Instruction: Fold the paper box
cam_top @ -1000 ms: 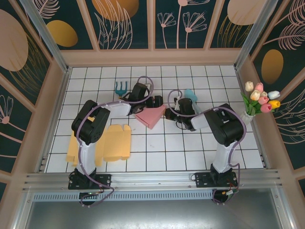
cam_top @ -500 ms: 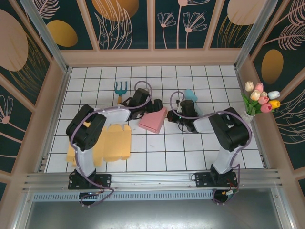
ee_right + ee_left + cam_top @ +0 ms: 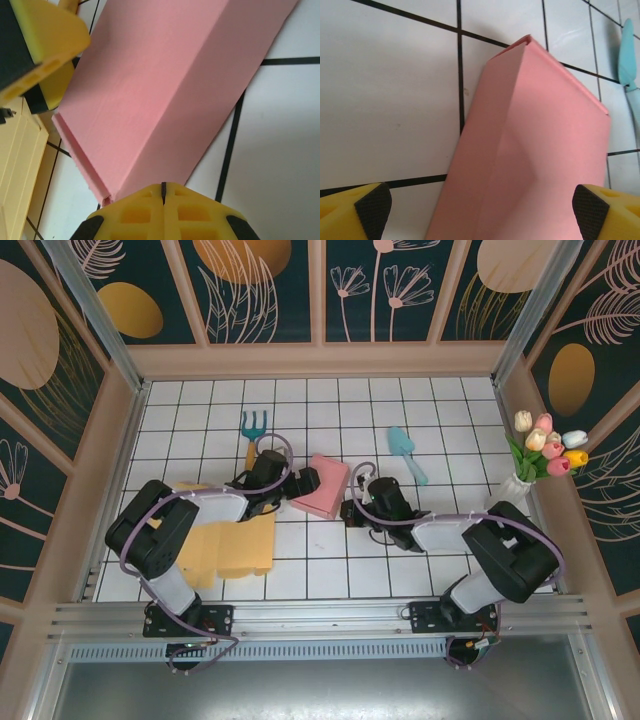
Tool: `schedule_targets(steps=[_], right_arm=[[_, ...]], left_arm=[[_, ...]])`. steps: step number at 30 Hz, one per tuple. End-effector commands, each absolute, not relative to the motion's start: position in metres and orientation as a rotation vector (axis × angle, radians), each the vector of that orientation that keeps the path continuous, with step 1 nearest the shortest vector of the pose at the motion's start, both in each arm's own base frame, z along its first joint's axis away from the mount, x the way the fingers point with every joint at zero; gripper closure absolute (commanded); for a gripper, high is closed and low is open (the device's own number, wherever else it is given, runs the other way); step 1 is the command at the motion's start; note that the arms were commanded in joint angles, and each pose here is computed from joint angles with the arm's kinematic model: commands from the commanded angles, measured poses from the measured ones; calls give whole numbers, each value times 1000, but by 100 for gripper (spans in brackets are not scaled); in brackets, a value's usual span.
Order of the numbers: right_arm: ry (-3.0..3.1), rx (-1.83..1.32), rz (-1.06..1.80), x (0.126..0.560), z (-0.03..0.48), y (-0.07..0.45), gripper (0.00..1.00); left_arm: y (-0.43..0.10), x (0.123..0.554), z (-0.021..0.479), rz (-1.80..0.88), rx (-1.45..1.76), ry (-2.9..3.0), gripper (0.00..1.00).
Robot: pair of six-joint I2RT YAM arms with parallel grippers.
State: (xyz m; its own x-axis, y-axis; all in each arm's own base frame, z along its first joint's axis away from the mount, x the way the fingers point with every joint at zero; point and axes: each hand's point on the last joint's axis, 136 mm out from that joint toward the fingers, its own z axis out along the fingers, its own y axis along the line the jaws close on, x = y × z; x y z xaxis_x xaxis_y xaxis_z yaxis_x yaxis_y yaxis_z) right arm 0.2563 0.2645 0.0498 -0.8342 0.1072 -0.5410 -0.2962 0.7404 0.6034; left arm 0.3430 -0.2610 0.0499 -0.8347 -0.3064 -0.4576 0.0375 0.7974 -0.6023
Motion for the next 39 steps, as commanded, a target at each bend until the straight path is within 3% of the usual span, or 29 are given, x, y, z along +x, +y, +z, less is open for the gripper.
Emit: schedule_targets(steps=[1, 8, 20, 23, 28, 34, 36, 39], right_arm=[[2376, -98, 933, 256, 45, 266, 99], [2395, -155, 1007, 254, 35, 292, 99], [2164, -224, 1329, 252, 89, 335, 98], [2132, -187, 1315, 255, 94, 335, 98], [2222, -145, 1089, 256, 69, 311, 94], [2214, -100, 637, 265, 72, 238, 86], [2185, -93, 514, 272, 86, 220, 83], [2128, -94, 394, 285, 113, 204, 67]], left_arm=[[-269, 341, 63, -900, -197, 2387, 5], [-279, 334, 58, -924, -189, 2400, 5], [-323, 298, 67, -1173, -173, 2359, 6], [-323, 303, 58, -1120, -191, 2389, 6], [-294, 341, 66, -786, -251, 2393, 4], [-218, 376, 95, -342, -405, 2279, 3], [-212, 371, 97, -333, -415, 2272, 3], [-214, 358, 93, -418, -443, 2293, 3]])
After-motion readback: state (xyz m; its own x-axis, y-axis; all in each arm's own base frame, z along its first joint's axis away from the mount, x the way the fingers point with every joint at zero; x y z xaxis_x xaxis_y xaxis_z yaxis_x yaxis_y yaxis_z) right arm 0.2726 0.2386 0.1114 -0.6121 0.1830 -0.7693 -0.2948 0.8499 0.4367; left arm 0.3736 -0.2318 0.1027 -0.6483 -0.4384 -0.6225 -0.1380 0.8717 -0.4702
